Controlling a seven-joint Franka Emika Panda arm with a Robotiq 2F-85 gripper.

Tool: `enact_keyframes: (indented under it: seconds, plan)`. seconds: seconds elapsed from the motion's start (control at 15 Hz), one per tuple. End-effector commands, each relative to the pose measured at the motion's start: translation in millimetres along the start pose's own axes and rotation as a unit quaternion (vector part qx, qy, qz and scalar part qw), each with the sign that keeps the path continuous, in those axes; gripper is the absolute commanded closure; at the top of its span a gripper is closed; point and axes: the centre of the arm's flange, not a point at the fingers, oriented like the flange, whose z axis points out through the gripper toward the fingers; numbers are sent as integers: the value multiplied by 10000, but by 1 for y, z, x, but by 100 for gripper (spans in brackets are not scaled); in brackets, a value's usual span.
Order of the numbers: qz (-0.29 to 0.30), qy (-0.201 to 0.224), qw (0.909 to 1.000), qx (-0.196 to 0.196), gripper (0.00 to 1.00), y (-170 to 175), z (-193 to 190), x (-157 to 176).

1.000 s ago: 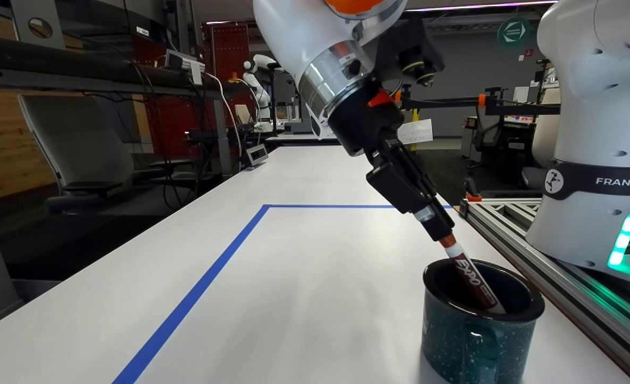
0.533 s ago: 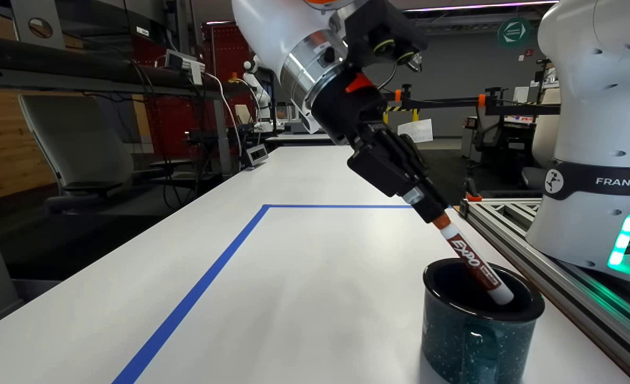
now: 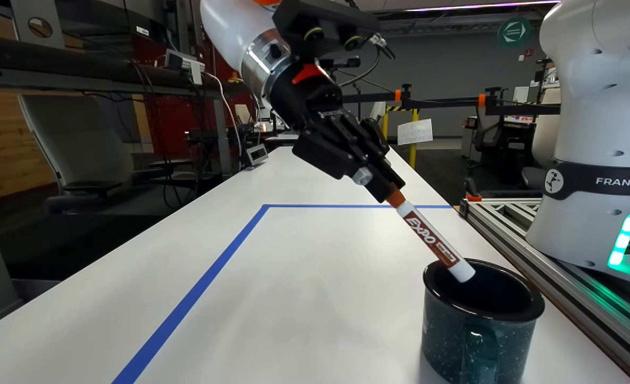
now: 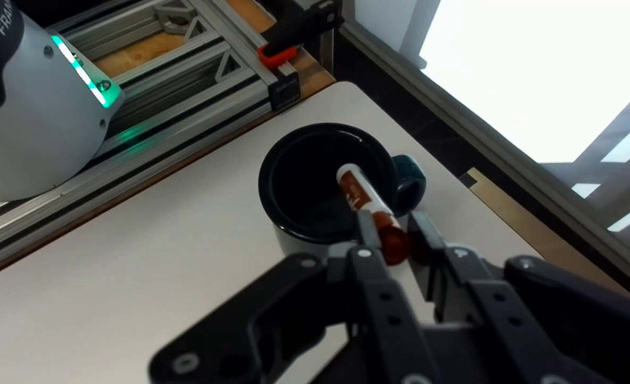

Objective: Remove the red marker from the mug.

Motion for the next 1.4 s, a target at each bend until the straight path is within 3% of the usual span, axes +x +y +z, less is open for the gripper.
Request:
enact_keyframes:
  seconds: [0.0, 0.4, 0.73, 1.33]
  plan:
    - [369, -411, 9984, 134, 95, -12, -21, 16]
    - [445, 416, 9942, 884, 95, -13, -28, 53]
    - [-9, 604, 9889, 1360, 95, -6, 6, 70]
    - [-569, 1399, 9810, 1218, 95, 10, 42, 99]
